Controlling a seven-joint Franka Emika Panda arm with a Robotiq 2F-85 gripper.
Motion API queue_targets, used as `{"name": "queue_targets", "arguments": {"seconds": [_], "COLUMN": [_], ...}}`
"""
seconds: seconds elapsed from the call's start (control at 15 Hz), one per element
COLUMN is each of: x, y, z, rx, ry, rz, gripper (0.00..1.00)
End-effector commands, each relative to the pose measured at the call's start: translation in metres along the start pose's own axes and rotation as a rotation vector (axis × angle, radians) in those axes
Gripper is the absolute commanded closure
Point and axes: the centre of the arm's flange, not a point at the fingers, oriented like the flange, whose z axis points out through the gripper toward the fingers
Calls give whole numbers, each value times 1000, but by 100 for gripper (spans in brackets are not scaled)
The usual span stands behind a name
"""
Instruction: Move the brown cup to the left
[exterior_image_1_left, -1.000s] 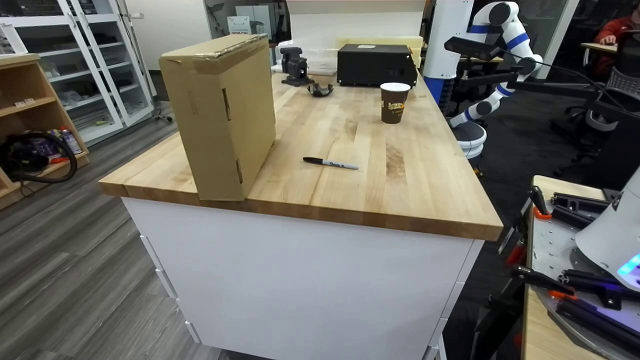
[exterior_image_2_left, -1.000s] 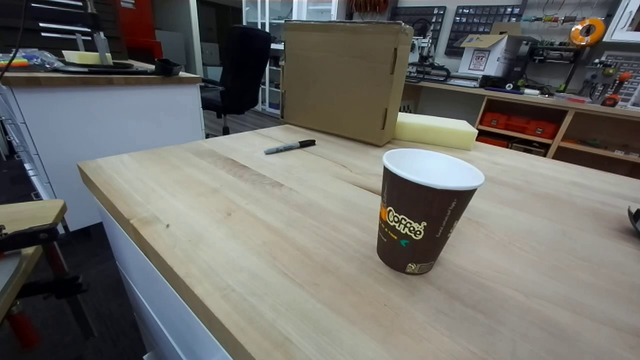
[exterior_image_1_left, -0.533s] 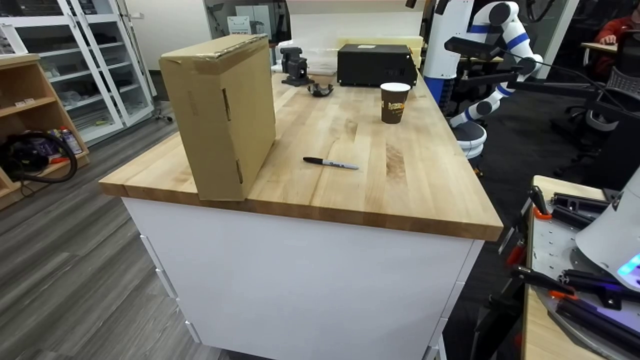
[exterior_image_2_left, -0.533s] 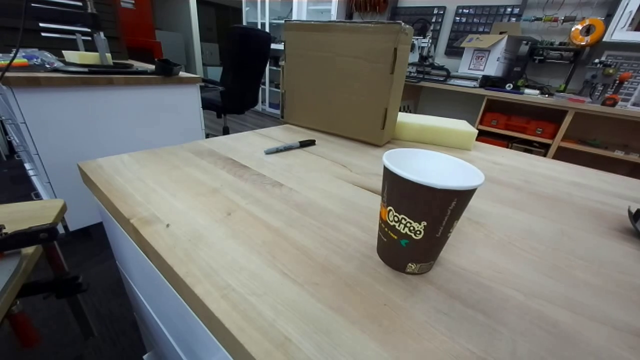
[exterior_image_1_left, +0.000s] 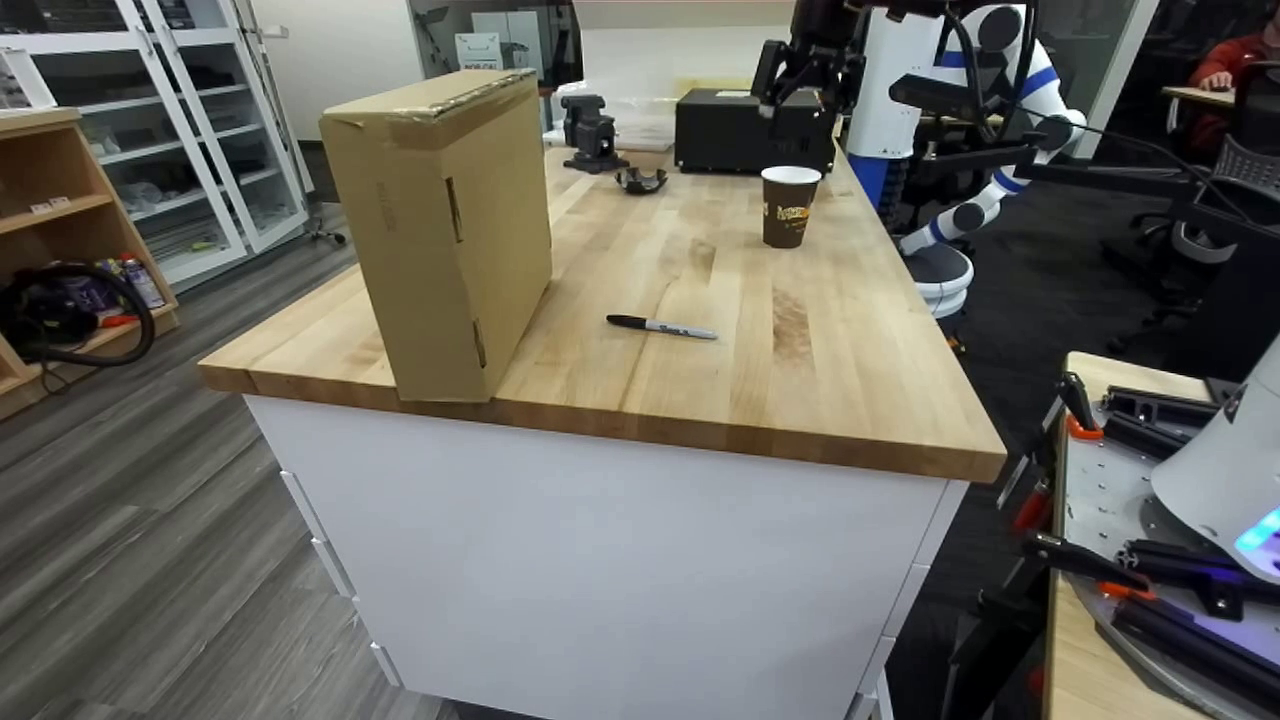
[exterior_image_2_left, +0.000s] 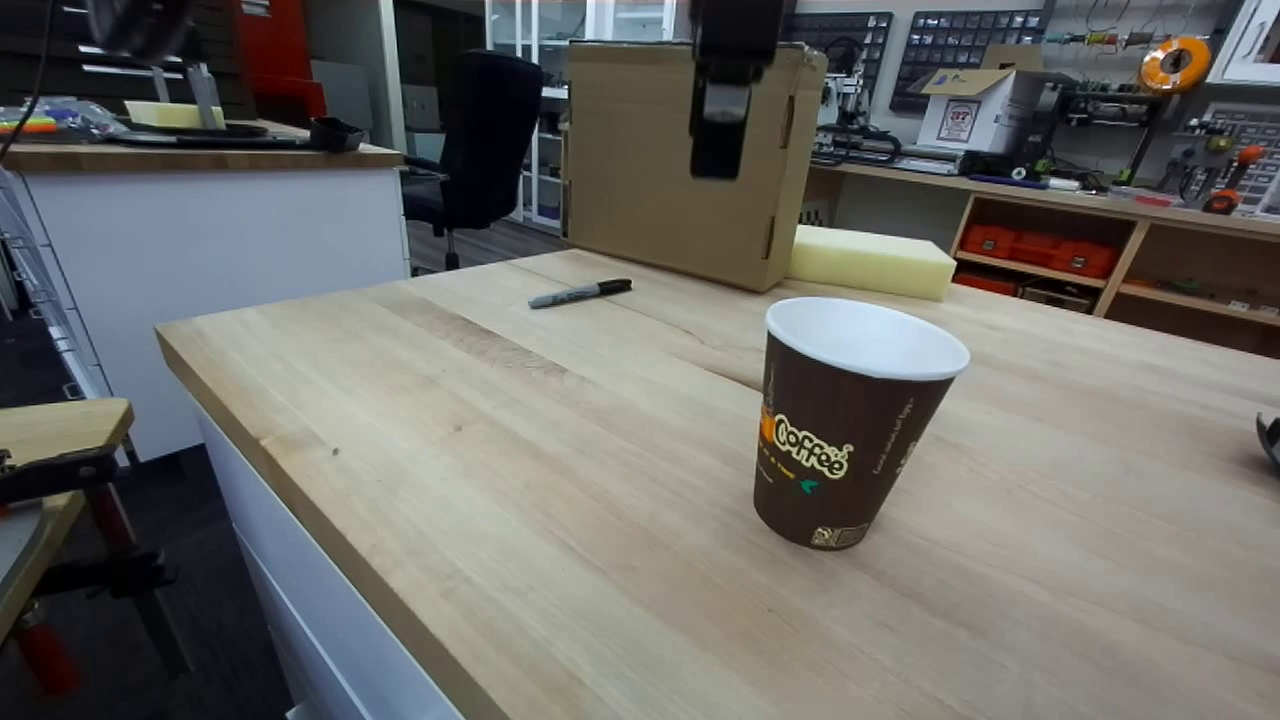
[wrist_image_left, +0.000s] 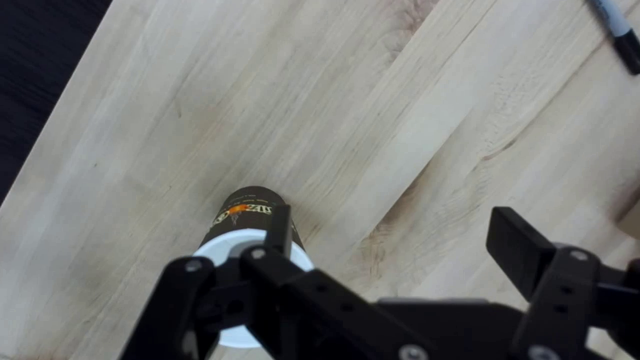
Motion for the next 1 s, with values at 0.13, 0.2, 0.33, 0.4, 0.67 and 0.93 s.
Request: {"name": "queue_targets", "arguments": {"seconds": [0.13,0.2,0.33,0.4,0.67,0.93], "x": [24,23,24,23,22,19], "y": [1,-2,-7,-10,-13,-4], "z": [49,53,57,58,62,72], "rx": [-55,-86,-151,-181,-201,-148], "ry": [74,113,153,163,177,132], "rz": [7,-32,-100,-126,-141,-79], "gripper": [0,0,0,0,0,26]}}
